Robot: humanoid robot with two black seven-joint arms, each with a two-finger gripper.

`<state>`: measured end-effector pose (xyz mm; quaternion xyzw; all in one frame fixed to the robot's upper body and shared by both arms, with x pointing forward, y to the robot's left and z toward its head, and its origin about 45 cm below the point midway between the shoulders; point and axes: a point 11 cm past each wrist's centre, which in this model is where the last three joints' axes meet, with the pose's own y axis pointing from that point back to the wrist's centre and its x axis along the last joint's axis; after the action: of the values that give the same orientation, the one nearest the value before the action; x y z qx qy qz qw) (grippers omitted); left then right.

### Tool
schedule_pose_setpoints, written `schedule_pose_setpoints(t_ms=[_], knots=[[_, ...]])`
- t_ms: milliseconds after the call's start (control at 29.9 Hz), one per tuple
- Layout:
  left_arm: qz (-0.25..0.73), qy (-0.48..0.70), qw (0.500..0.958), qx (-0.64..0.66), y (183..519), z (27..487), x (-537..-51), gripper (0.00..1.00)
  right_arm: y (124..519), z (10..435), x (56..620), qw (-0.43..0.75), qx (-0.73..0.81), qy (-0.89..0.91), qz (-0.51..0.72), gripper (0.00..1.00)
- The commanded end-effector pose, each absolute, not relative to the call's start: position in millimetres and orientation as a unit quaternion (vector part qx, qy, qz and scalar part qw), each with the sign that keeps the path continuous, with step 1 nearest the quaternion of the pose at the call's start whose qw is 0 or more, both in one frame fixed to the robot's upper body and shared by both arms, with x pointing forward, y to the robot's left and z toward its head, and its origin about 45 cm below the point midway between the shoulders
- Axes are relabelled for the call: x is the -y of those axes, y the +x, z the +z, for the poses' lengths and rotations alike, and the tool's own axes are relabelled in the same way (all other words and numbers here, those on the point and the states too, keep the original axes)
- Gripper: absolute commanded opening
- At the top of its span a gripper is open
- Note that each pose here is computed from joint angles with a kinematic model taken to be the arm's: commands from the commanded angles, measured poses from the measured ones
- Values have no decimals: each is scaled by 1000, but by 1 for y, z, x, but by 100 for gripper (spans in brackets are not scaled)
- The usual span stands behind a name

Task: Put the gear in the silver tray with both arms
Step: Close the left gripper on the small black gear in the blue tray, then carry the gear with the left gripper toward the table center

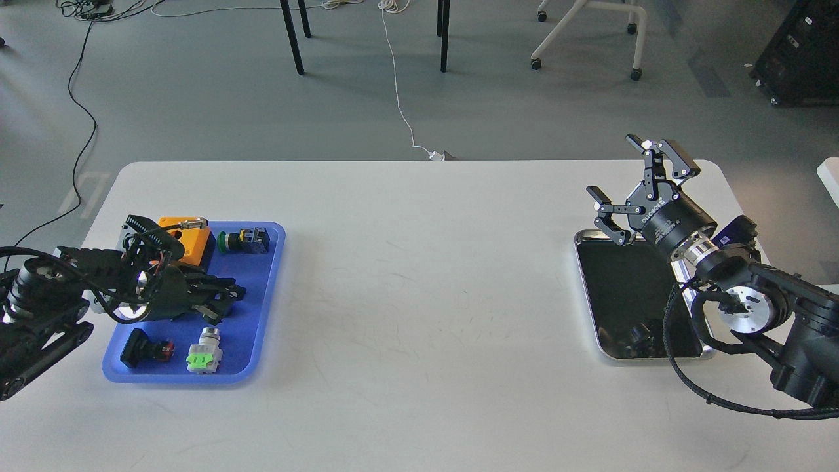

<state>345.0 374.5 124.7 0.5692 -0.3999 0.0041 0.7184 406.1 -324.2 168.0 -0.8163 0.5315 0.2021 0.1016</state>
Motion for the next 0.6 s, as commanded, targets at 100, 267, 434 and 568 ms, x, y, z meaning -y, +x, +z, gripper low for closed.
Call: schedule_pose_setpoints(t_ms=[100, 267, 434, 568], knots=[[11, 548, 706, 448, 372, 161, -351, 13, 406, 168, 325, 101, -533, -816, 201, 99], [-6, 510, 707, 490, 382, 191, -309, 14, 407, 169, 325, 102, -532, -816, 201, 99], [-44, 472, 707, 525, 382, 213, -262, 14, 407, 170, 325, 103, -533, -816, 200, 99], [-107, 432, 691, 570, 387, 222, -191, 14, 407, 170, 326, 104, -533, -815, 200, 99]])
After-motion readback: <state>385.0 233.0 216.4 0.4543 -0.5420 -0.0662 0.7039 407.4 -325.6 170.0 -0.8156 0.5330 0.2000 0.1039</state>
